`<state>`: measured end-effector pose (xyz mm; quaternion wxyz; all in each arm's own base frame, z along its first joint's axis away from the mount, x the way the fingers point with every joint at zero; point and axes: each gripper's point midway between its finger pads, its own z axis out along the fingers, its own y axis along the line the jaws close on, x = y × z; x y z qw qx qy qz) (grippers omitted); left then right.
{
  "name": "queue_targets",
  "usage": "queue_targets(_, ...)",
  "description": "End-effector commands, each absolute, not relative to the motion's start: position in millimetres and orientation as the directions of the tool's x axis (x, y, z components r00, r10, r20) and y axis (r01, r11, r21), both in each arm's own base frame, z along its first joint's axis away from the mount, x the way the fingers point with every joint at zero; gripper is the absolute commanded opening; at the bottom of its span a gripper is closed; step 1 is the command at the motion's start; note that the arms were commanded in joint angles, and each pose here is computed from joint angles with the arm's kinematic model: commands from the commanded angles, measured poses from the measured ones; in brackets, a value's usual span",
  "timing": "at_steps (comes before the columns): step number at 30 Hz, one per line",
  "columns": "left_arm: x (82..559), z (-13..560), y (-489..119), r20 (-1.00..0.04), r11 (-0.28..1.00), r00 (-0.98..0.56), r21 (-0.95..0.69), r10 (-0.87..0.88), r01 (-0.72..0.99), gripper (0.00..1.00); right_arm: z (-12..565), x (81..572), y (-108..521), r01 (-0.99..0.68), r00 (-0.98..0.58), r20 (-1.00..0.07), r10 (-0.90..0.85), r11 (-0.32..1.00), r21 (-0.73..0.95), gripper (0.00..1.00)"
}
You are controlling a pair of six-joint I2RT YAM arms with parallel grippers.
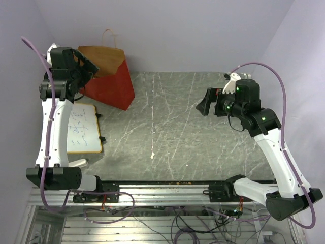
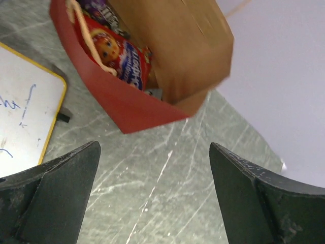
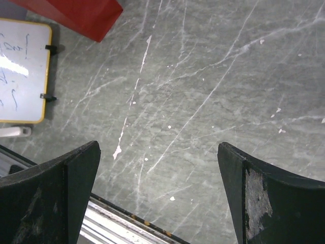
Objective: Take the snacks out of the paper bag
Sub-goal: Move the paper bag to the center of the board.
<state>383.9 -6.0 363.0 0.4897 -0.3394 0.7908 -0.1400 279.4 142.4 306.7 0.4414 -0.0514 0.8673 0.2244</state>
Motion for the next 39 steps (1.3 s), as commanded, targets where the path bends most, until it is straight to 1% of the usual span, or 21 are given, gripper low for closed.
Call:
queue_targets(1,396.9,377.0,42.9,-0.690,0.602,-0.057,-0.584,-0.721,-0.544,0.99,326.2,279.4,144.5,-0.354,-0.512,-0.858,0.035,0.902,0.248,1.00)
queue_targets(4,404.7,366.2,65.5,-0.664,0.531,-0.012,-0.586,-0.747,-0.612,0.98,328.6,280.0,142.5,-0.353,-0.480,-0.877,0.011,0.913,0.204,1.00)
queue_targets(6,416.3,357.6,72.5,-0.633,0.501,-0.005,-0.607,-0.774,-0.618,0.94,327.5,282.3,140.1,-0.343,-0.471,-0.882,0.004,0.921,0.187,1.00)
queue_targets(10,446.8,347.1,79.4,-0.570,0.472,-0.013,-0.666,-0.822,-0.577,0.72,326.5,286.2,133.4,-0.318,-0.455,-0.890,-0.007,0.935,0.155,1.00)
queue_targets(15,477.6,338.8,77.8,-0.548,0.477,-0.042,-0.684,-0.835,-0.551,0.60,325.6,292.5,126.9,-0.286,-0.447,-0.894,-0.018,0.950,0.124,1.00)
queue_targets(20,501.7,346.5,66.8,-0.527,0.497,-0.072,-0.735,-0.847,-0.462,0.28,322.1,294.8,124.5,-0.277,-0.454,-0.890,-0.034,0.955,0.106,1.00)
queue_targets(22,507.9,344.9,57.9,-0.503,0.493,-0.099,-0.756,-0.859,-0.430,0.18,318.9,295.7,125.5,-0.280,-0.462,-0.886,-0.037,0.954,0.106,1.00)
queue_targets(23,510.5,342.3,54.0,-0.486,0.486,-0.115,-0.767,-0.866,-0.419,0.12,319.0,296.0,126.2,-0.283,-0.462,-0.886,-0.038,0.953,0.107,1.00)
queue_targets(24,513.2,340.9,47.6,-0.469,0.481,-0.134,-0.780,-0.873,-0.400,0.09,318.9,296.6,126.5,-0.284,-0.462,-0.886,-0.040,0.953,0.105,1.00)
queue_targets(25,515.0,340.3,41.1,-0.453,0.474,-0.150,-0.794,-0.879,-0.381,0.07,318.6,297.2,127.1,-0.286,-0.463,-0.886,-0.043,0.953,0.103,1.00)
queue_targets(28,519.6,342.0,23.3,-0.428,0.467,-0.187,-0.817,-0.884,-0.338,0.07,319.3,298.8,127.2,-0.287,-0.462,-0.886,-0.047,0.953,0.099,1.00)
queue_targets(32,523.8,351.0,2.1,-0.432,0.486,-0.232,-0.823,-0.872,-0.295,0.07,317.9,298.2,130.0,-0.295,-0.468,-0.883,-0.042,0.949,0.111,1.00)
queue_targets(39,524.4,351.5,-47.0,-0.406,0.493,-0.344,-0.842,-0.847,-0.221,0.07,317.7,296.1,134.0,-0.308,-0.476,-0.879,-0.034,0.942,0.131,1.00)
